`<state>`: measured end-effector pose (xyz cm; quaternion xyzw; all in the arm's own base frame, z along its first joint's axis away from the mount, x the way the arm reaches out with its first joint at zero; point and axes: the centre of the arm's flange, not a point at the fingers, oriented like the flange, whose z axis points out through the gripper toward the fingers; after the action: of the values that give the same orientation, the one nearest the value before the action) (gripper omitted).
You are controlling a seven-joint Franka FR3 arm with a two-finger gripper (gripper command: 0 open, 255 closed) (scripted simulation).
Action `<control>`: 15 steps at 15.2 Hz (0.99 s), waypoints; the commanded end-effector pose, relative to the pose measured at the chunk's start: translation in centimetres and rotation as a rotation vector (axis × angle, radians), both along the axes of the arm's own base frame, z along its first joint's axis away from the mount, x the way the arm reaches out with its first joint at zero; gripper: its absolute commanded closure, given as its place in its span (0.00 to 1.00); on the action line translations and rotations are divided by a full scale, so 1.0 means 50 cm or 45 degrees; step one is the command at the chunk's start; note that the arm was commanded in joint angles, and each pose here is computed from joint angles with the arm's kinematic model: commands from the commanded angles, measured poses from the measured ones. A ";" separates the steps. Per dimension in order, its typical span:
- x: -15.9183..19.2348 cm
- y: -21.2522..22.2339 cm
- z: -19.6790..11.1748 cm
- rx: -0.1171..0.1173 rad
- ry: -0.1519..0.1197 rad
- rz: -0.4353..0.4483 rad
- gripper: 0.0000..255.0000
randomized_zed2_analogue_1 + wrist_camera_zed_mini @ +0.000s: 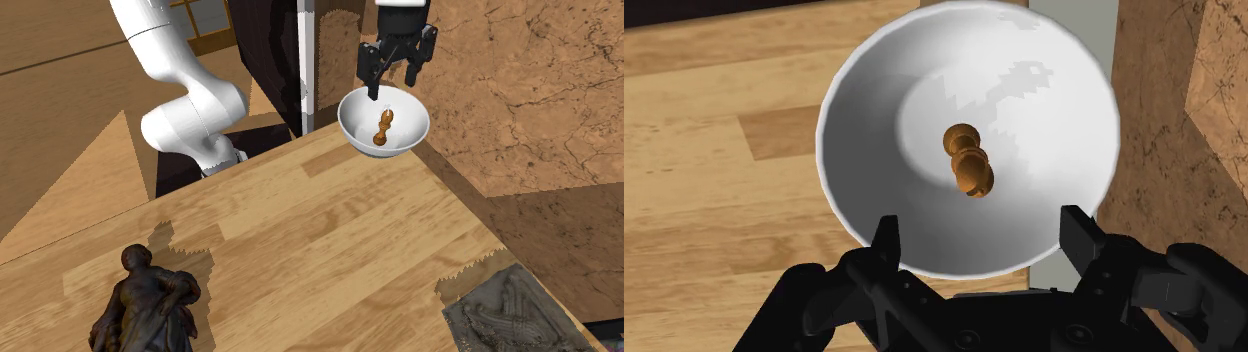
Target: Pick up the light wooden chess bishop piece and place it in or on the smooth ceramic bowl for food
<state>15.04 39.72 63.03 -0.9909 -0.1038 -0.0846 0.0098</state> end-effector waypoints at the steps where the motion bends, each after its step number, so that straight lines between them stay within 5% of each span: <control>1: 0.000 0.000 0.000 0.000 0.000 0.000 0.00; 3: 0.000 0.000 0.000 0.000 0.000 0.000 0.00; 7: -0.017 -0.004 0.099 0.000 0.000 0.000 0.00; 15: -0.017 -0.004 0.099 0.000 0.000 0.000 0.00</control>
<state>14.21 39.53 67.95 -0.9909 -0.1038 -0.0846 0.0098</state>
